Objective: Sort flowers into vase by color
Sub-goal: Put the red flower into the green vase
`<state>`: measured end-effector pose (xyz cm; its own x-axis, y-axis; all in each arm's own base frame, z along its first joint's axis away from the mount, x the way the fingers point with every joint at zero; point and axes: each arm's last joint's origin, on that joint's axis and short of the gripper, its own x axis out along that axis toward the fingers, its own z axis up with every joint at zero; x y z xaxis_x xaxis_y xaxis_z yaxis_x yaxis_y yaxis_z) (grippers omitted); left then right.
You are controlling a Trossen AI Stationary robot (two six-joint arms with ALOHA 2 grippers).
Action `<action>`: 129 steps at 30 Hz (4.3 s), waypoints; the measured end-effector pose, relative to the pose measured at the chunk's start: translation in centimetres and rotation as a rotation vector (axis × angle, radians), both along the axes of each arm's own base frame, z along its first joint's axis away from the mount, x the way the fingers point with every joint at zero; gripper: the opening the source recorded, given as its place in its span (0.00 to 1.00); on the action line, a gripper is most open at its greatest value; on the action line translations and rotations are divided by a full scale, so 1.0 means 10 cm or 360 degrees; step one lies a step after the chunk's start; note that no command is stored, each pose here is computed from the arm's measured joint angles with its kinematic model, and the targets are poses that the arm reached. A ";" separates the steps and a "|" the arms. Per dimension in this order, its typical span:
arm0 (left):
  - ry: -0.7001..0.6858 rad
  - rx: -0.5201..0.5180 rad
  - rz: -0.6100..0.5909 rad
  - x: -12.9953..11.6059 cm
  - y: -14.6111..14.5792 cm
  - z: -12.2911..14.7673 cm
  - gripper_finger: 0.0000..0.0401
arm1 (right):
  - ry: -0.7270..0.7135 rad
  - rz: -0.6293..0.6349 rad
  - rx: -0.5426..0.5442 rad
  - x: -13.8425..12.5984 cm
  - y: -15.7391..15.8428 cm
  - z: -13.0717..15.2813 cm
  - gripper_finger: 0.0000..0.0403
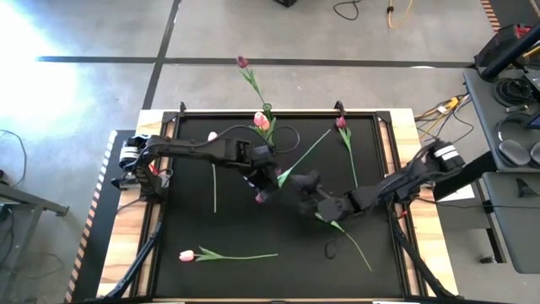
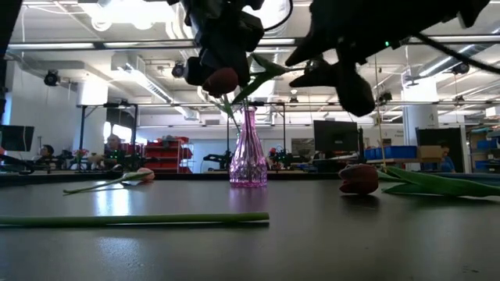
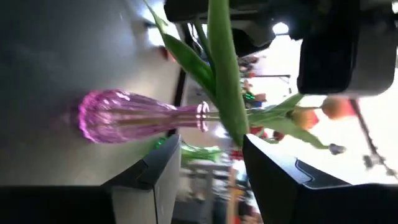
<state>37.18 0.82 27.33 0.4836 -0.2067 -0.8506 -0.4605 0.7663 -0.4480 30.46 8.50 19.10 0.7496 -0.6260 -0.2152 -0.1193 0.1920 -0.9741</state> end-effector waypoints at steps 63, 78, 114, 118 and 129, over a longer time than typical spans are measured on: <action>-0.0295 0.0721 -0.0474 -0.02 -0.24 0.54 0.43 | 0.0040 -0.0014 -0.0203 0.16 -0.05 -0.12 0.04; -0.0870 0.1031 -0.0475 -0.48 -0.31 0.18 0.30 | -0.0183 -0.0096 0.0124 -0.15 -0.52 -0.06 0.04; -0.1664 0.1760 0.0275 -1.88 0.30 -0.84 0.29 | -0.1954 0.0350 0.1498 -0.59 -2.71 1.05 0.04; -0.1707 0.1757 0.0219 -1.86 0.35 -0.86 0.29 | -0.1964 0.0324 0.1579 -0.32 -2.91 0.98 0.04; -0.1678 0.1761 0.0213 -1.78 0.40 -0.99 0.29 | -0.2033 0.0440 0.1691 0.17 -3.11 1.05 0.04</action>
<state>19.42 4.83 17.40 0.9093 0.3719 0.1868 -0.3999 0.9051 0.1442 32.20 -22.57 29.55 0.8200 -0.4423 0.3633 0.4491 0.8907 0.0709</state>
